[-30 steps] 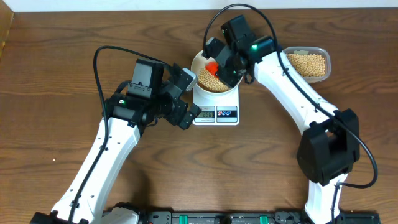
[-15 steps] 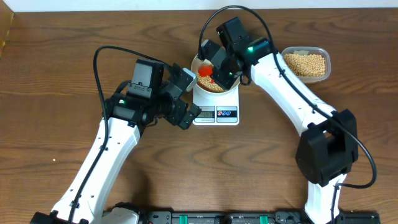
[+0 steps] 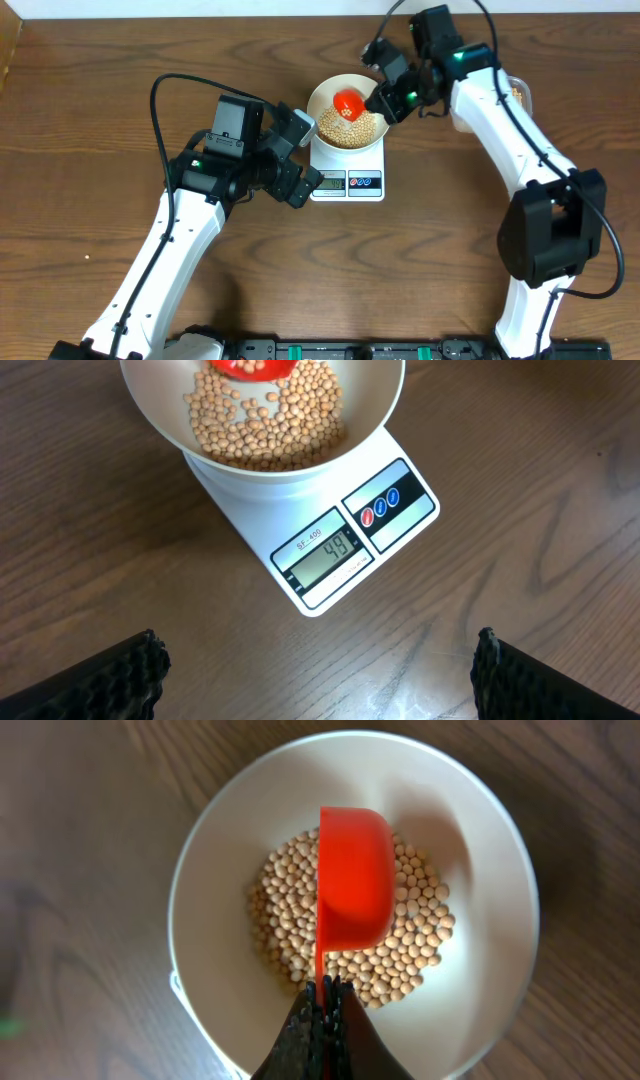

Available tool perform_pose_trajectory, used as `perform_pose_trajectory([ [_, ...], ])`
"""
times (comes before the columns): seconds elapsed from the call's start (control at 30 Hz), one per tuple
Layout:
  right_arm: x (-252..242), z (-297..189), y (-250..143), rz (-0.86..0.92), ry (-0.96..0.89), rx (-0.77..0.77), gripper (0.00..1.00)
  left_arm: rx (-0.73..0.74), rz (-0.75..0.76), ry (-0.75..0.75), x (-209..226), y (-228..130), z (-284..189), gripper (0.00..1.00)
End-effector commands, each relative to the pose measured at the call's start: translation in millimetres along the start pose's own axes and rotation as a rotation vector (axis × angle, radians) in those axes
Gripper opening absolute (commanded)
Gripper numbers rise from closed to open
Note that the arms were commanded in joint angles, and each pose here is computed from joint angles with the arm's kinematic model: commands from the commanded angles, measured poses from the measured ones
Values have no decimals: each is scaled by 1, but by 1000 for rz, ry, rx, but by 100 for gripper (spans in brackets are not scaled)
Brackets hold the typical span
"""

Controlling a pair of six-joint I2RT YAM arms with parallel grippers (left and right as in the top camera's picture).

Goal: Scoop item into bowl and weigh 50g on scale
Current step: 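Lift the scoop and carry it right toward the soybean tub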

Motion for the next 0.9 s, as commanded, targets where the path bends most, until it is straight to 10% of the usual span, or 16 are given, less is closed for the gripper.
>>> perform_pose_trajectory([
  [0.0, 16, -29, 20, -5, 70, -89, 1, 0, -6, -2, 0, 0, 0, 99],
  [0.87, 21, -56, 28, -14, 46, -137, 1, 0, -6, -2, 0, 0, 0, 99],
])
Point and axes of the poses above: each gripper's point midway between its finger pads, its own z axis out along the fingers, its own x axis along the line the jaws close on, y = z × x, the point moved 1 cm from there along -z, back along the fingers, and after that the axes turned 5 degrees about z, right-handed, at the moved point
